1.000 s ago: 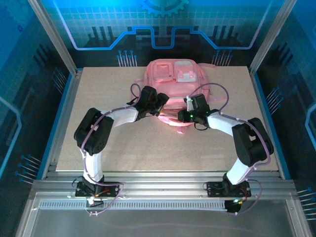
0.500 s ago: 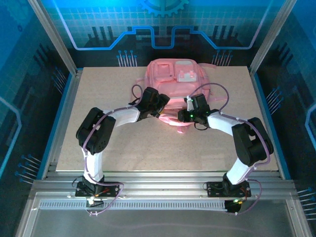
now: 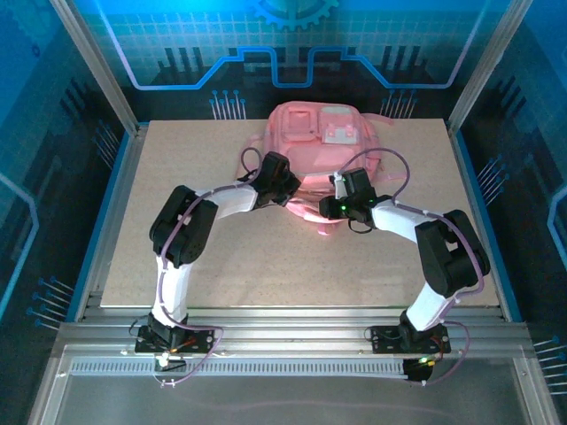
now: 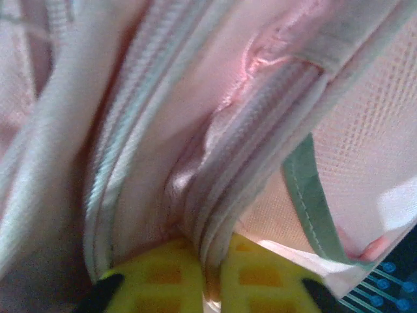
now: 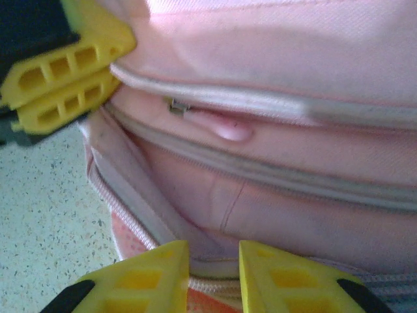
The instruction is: Pack the student bag
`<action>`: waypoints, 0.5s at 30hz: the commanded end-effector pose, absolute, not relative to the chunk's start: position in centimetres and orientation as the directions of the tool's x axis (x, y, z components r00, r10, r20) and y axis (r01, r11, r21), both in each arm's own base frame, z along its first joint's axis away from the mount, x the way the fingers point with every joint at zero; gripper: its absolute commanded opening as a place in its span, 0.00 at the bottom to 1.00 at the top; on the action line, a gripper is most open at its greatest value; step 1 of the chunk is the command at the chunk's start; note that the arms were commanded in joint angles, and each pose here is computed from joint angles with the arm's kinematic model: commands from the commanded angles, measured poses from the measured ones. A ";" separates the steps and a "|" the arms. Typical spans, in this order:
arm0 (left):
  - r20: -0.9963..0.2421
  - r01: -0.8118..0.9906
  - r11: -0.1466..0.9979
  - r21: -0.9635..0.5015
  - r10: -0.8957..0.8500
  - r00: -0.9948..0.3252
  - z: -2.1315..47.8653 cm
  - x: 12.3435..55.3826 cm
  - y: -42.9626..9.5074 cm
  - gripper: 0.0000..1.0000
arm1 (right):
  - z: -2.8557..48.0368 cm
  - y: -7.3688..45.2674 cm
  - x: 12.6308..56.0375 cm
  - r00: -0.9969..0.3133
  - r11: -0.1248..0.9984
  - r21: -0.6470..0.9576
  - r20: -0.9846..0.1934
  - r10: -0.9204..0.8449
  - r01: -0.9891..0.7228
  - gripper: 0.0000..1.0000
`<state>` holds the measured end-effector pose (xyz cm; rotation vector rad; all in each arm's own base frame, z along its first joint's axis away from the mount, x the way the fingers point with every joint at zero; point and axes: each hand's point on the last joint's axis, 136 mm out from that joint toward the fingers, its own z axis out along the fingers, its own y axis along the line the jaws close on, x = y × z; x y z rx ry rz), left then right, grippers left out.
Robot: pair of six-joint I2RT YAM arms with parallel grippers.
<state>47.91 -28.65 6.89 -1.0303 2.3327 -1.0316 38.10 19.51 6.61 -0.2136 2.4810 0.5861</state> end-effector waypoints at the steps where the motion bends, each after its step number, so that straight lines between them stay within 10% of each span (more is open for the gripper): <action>1: -0.086 -0.395 0.462 -0.794 -0.729 -0.679 9.1 49.1 -29.4 0.00 | 6.4 20.1 36.2 -0.835 0.871 0.353 -0.540 -0.110 -0.343 0.27; 15: -0.005 -0.377 0.356 -0.855 -0.732 -0.681 14.7 46.6 -30.6 0.00 | 11.4 20.9 39.4 -0.768 0.837 0.313 -0.614 -0.183 -0.449 0.58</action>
